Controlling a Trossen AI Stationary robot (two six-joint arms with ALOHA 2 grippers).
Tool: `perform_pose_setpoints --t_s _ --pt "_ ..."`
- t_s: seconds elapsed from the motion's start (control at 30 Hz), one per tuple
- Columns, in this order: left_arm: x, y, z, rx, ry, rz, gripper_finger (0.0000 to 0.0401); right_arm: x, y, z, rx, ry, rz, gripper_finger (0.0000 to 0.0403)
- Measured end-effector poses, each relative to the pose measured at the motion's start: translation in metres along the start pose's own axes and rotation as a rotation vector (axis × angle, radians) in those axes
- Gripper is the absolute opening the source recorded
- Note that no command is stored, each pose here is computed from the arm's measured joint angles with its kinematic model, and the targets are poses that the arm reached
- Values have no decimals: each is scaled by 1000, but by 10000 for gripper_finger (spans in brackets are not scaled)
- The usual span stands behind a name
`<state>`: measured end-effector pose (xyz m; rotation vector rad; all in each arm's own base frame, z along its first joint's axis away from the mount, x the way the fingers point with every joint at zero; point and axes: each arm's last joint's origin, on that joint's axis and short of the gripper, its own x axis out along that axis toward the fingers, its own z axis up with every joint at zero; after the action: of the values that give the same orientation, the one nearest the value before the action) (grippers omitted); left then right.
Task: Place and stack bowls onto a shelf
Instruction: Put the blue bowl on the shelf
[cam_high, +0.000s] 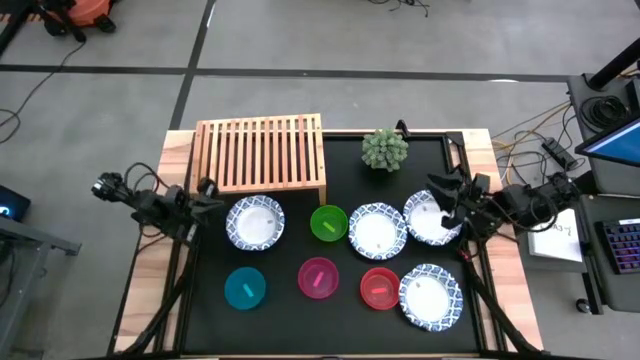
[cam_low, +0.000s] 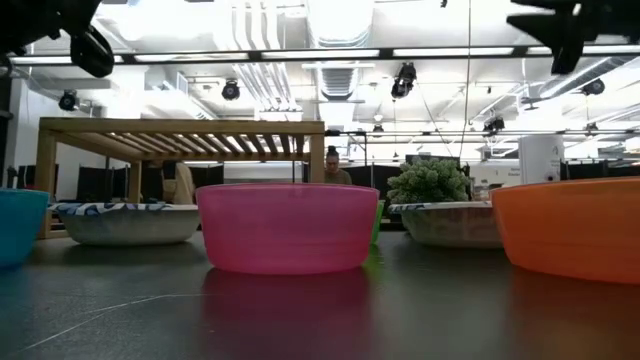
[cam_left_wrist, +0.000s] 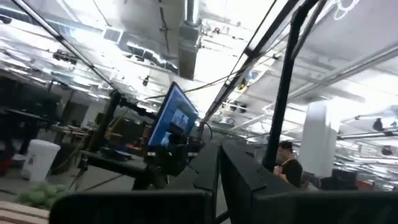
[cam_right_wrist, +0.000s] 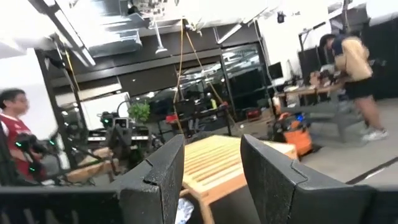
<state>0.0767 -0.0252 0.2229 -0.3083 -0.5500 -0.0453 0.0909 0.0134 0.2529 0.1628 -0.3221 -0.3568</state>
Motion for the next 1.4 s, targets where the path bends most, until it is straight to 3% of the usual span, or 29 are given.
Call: perform_pose_setpoints --t_s 0.13,0.3,0.47,0.6,0.7,0.77,0.9,1.03,1.2,1.4 --pt "2 -1 2 -146 -31 -5 0 7 5 13 -65 7 -20 148" --pt "15 -7 16 -251 -33 28 0 11 5 26 -119 29 -146 148" --pt "45 -21 31 -305 145 87 0 12 4 35 -192 34 -205 148" --pt "67 -32 33 -466 509 263 0 12 3 42 -184 19 -208 148" --pt "69 -37 25 -627 939 523 0 11 3 48 -184 3 -211 148" --pt "69 -42 14 -674 1206 719 0 11 2 50 -187 0 -211 148" --pt "74 -51 -13 -630 1561 1012 0 11 2 51 -186 0 -211 148" --pt "77 -56 -47 -557 1811 1101 4 11 3 49 -213 11 -210 148" --pt "80 -57 -76 -436 1921 1134 45 11 3 49 -223 14 -210 148" --pt "79 -56 -97 -384 1962 1165 113 11 3 47 -240 32 -207 148"
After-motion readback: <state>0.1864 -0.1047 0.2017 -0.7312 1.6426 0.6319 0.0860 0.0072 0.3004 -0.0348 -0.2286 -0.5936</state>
